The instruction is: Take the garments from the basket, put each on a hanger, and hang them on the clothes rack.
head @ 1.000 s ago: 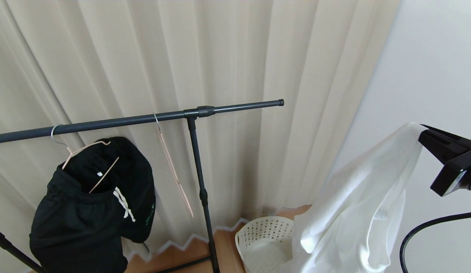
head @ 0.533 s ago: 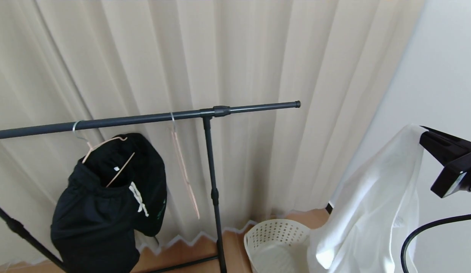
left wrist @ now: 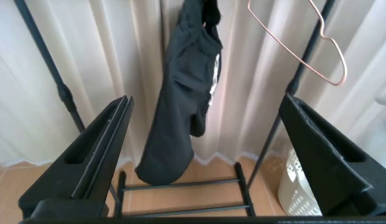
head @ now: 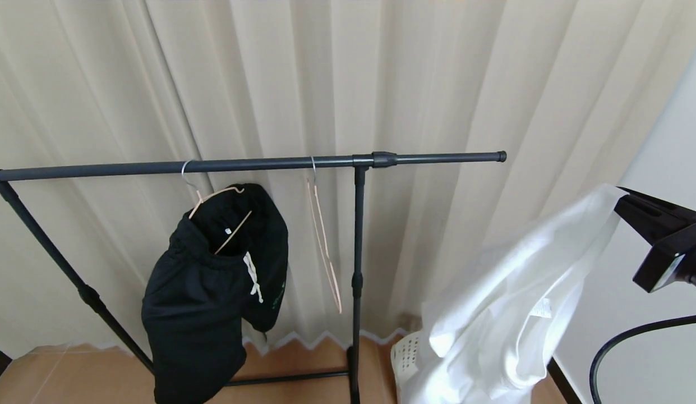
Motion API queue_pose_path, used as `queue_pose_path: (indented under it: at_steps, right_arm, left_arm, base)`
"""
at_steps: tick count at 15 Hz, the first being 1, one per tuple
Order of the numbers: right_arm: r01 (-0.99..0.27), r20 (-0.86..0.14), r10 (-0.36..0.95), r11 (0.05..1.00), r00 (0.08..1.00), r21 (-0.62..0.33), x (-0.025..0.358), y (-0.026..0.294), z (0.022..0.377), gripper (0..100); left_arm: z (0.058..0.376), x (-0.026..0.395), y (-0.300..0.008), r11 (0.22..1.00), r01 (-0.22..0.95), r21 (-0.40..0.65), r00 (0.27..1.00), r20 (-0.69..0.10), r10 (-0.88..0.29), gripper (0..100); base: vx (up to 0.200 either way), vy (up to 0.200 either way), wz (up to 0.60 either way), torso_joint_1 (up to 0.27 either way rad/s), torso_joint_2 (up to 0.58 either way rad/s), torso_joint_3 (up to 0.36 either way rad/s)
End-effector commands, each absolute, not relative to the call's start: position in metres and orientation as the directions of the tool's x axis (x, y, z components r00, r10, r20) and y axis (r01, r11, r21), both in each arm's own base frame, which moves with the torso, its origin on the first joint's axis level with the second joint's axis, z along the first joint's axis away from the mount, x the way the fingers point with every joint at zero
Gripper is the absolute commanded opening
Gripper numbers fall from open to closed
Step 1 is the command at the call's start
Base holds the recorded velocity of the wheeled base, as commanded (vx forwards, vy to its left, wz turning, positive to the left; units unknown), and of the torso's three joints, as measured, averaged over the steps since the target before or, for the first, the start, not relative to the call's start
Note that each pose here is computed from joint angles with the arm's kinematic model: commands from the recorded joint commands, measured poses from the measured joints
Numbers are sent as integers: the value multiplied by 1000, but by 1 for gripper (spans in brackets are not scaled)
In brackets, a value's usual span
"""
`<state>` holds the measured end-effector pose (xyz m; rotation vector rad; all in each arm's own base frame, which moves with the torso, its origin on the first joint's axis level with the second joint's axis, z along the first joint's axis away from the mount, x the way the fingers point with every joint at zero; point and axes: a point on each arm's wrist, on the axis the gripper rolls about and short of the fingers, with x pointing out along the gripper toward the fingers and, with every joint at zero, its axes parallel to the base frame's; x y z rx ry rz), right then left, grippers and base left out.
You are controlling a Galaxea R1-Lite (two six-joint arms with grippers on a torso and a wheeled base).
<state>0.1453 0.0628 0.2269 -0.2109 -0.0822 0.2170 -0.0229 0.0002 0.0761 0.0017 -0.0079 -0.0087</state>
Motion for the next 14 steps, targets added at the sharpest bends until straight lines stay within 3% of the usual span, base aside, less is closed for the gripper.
queue_pose_path:
  at_steps: [1, 4, 8, 14]
  right_arm:
    - [-206, 58, 223, 954, 973, -217, 145, 63, 227, 0]
    - [-206, 58, 223, 954, 973, -217, 145, 63, 227, 0]
    - [-205, 61, 223, 955, 973, -216, 145, 63, 227, 0]
    - [-208, 48, 223, 953, 974, -219, 146, 63, 225, 0]
  left_arm:
    - [76, -23, 0, 1000, 8, 2, 1000, 8, -8, 100]
    - [76, -23, 0, 1000, 8, 0, 1000, 8, -8, 100]
    - [76, -23, 0, 1000, 9, 2, 1000, 8, -9, 100]
    - [76, -23, 0, 1000, 8, 0, 1000, 8, -8, 100]
  base:
    - [-200, 0, 0, 2, 17, 2]
    - [-200, 0, 0, -9, 4, 6]
    - [0, 200, 0, -5, -1, 1]
    - [0, 0, 0, 0, 0, 0]
